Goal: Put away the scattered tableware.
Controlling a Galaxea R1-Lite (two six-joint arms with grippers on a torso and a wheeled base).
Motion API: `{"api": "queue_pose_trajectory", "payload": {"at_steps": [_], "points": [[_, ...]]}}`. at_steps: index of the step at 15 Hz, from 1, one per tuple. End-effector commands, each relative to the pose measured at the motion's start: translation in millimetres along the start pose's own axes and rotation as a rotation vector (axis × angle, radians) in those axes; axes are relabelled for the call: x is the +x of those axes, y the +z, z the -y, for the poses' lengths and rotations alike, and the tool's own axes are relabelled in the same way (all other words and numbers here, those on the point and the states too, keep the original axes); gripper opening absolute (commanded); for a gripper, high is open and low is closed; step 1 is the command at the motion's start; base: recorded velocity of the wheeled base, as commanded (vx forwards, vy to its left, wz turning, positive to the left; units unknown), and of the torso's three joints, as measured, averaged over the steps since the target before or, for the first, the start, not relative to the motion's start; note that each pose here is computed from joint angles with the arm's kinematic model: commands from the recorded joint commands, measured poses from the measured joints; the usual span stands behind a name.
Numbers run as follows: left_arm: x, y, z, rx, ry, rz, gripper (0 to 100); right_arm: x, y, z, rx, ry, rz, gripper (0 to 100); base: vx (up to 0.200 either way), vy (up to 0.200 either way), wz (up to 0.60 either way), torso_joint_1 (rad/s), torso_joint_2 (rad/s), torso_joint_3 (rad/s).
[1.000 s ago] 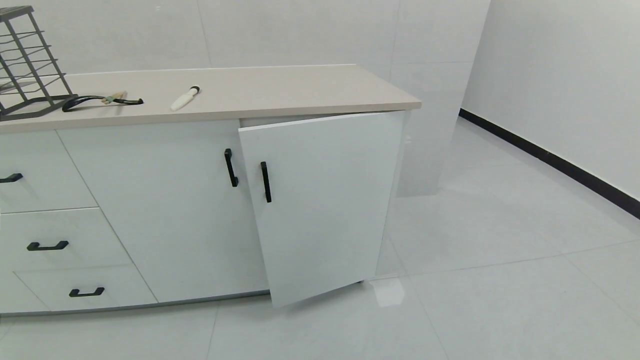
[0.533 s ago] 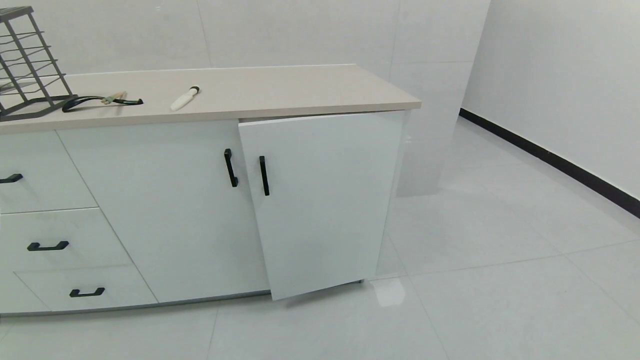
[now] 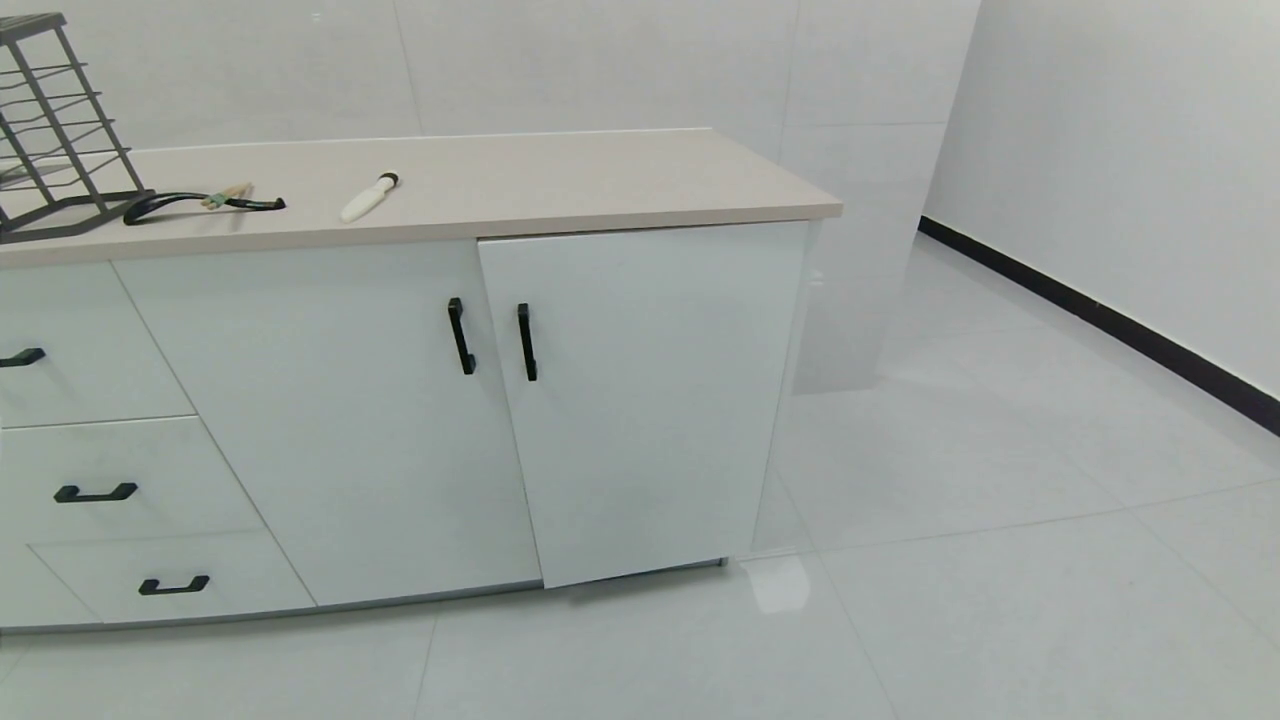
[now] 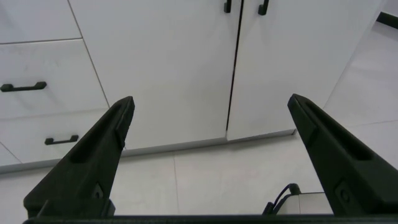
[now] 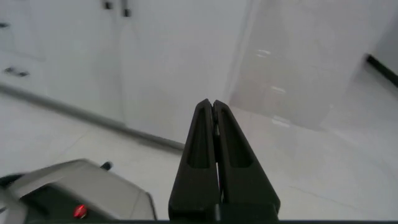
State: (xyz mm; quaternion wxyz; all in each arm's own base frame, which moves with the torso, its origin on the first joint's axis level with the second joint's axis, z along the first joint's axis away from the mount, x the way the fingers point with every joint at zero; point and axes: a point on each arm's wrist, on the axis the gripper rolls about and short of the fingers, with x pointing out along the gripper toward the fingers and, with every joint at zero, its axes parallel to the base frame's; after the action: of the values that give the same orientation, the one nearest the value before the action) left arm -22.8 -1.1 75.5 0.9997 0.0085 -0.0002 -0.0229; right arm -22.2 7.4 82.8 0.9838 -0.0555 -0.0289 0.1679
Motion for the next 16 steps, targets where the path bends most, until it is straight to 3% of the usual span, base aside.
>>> {"api": "queue_pose_trajectory", "payload": {"at_steps": [1,3,11,16], "points": [[0.1,0.2,0.0,0.0,0.0,0.0,100,-2.6,-3.1,3.1,0.075,-0.191,-0.015,0,0.0,0.0,0.0,0.0,0.0,0.0],[0.1,0.0,0.0,0.0,0.003,-0.002,100,-3.5,-8.3,5.8,0.132,-0.341,-0.061,0,0.0,0.0,0.0,0.0,0.0,0.0],[0.1,0.2,0.0,0.0,0.003,0.0,100,-3.5,-7.7,5.6,0.134,-0.324,-0.057,0,0.0,0.0,0.0,0.0,0.0,0.0],[0.1,0.0,0.0,0.003,0.003,-0.002,100,-3.5,-7.7,5.6,0.132,-0.327,-0.057,0,0.0,0.0,0.6,0.003,0.0,0.002]]}}
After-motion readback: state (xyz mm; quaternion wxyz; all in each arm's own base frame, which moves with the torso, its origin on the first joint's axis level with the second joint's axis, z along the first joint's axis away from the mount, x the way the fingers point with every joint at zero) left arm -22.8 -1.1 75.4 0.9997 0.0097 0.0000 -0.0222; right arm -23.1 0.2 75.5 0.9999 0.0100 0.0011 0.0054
